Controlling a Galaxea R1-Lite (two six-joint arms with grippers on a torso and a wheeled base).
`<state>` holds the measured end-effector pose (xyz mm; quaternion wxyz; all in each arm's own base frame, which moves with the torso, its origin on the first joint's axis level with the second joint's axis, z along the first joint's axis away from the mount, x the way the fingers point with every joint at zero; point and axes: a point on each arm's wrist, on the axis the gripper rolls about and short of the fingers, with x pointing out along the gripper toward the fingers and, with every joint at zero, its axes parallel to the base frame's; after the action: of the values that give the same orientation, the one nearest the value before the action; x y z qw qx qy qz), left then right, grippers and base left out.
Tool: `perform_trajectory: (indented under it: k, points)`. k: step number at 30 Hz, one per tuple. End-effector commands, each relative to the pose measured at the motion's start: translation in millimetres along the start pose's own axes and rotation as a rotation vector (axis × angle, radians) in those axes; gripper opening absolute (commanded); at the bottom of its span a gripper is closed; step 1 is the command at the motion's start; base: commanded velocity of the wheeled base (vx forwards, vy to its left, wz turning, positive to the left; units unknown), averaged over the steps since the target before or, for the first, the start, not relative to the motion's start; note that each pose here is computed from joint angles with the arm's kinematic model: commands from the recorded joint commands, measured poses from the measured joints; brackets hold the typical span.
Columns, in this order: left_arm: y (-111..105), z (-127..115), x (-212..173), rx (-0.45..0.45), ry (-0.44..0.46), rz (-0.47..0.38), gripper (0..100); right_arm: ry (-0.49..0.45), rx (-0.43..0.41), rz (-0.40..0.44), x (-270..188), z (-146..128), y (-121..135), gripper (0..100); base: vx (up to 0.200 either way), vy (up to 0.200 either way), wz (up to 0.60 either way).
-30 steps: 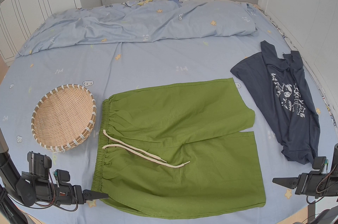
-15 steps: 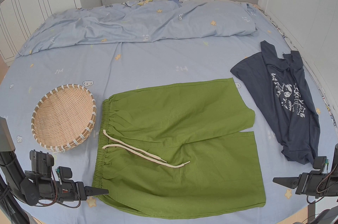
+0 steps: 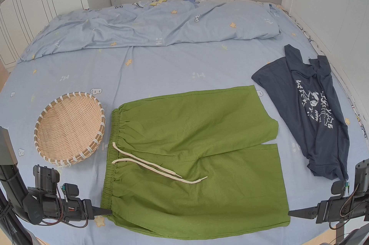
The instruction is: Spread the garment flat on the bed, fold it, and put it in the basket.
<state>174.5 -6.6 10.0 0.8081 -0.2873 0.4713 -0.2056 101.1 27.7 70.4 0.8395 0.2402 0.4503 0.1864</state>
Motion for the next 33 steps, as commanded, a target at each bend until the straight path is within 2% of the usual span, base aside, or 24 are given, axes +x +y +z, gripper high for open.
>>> perform_trajectory:
  k: [1, 4, 9, 18, 25, 33]
  points:
    - [-6, -5, -10, -0.020, -0.011, -0.005, 0, 0.256, 0.025, -0.081, 28, -9, -18, 100, 0.000, 0.000, 0.00]
    - [-8, -7, -13, -0.025, -0.002, -0.011, 0, 0.330, -0.008, -0.097, 42, -7, -30, 100, 0.000, 0.000, 0.00]
    - [-8, -6, -13, -0.024, -0.004, -0.010, 0, 0.338, -0.017, -0.045, 45, -5, -36, 100, 0.000, 0.000, 0.00]
    - [-9, -7, -12, -0.022, -0.002, -0.014, 0, 0.380, -0.049, -0.034, 61, 0, -41, 100, 0.000, 0.000, 0.00]
    - [-9, -7, -12, -0.019, 0.001, -0.016, 0, 0.349, -0.067, 0.033, 66, 5, -40, 100, 0.000, 0.000, 0.00]
    - [-9, -7, -12, -0.021, 0.000, -0.016, 0, 0.327, -0.066, 0.043, 68, 8, -42, 100, 0.000, 0.000, 0.00]
